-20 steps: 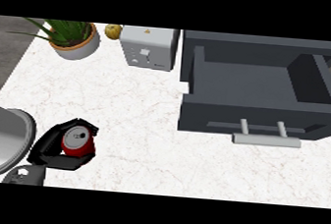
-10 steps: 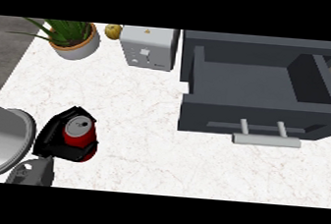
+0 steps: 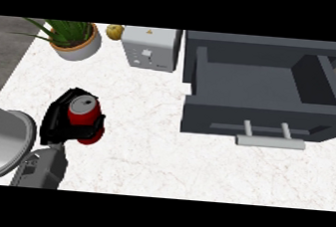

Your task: Pick up the can, place it into the drawer and close the drawer

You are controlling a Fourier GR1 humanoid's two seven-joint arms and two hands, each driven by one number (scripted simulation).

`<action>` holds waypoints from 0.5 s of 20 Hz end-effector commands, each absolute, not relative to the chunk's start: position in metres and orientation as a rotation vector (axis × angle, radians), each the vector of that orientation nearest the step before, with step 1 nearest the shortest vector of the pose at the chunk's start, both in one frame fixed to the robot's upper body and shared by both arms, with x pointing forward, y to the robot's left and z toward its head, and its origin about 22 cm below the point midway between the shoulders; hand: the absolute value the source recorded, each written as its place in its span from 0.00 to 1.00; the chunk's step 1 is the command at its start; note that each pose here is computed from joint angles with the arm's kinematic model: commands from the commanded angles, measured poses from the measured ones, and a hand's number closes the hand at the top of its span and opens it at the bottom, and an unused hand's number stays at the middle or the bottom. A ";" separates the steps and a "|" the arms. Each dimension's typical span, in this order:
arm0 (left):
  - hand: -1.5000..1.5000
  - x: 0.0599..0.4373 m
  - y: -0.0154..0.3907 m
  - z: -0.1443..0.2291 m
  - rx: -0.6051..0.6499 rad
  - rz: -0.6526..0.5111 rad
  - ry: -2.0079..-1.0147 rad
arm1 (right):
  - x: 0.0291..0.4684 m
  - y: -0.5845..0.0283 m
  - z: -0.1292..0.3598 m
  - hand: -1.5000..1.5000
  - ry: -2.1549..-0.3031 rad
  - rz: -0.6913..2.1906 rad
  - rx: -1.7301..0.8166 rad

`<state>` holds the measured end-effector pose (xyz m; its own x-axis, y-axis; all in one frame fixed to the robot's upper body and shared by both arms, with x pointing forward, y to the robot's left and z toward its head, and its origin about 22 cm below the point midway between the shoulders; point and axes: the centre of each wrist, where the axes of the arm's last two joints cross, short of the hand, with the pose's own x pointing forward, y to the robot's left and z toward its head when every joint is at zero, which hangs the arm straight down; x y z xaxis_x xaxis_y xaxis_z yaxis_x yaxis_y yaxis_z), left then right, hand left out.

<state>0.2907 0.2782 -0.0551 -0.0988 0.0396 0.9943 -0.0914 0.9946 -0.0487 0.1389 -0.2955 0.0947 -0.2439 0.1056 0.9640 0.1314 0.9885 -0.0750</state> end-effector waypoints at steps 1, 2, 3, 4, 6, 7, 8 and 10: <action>1.00 0.313 0.247 -0.020 0.024 0.098 -1.695 | 0.144 -0.294 0.095 0.00 -1.826 -0.030 -0.166; 1.00 0.316 0.242 -0.014 0.010 0.073 -1.683 | 0.149 -0.309 0.094 0.00 -1.825 -0.043 -0.173; 1.00 0.300 0.243 0.003 -0.001 0.072 -1.694 | 0.146 -0.306 0.092 0.00 -1.824 -0.027 -0.181; 1.00 0.318 0.230 0.003 -0.008 0.047 -1.701 | 0.142 -0.290 0.082 0.00 -1.829 -0.024 -0.187; 1.00 0.321 0.219 0.017 -0.003 0.006 -1.754 | 0.134 -0.286 0.111 0.00 -1.837 -0.046 -0.173; 1.00 0.329 0.216 0.023 -0.006 0.002 -1.754 | 0.127 -0.304 0.097 0.00 -1.811 -0.034 -0.163; 1.00 0.324 0.211 0.033 0.006 -0.013 -1.765 | 0.139 -0.296 0.086 0.00 -1.834 -0.030 -0.197; 1.00 0.329 0.188 0.053 -0.017 -0.022 -1.772 | 0.123 -0.311 0.097 0.00 -1.843 -0.043 -0.178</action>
<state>0.3240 0.2154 0.0212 -0.1652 0.0060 0.9862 -0.0016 1.0000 -0.0064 0.1355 -0.3006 0.0965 -0.2523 0.1056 0.9619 0.1427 0.9872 -0.0710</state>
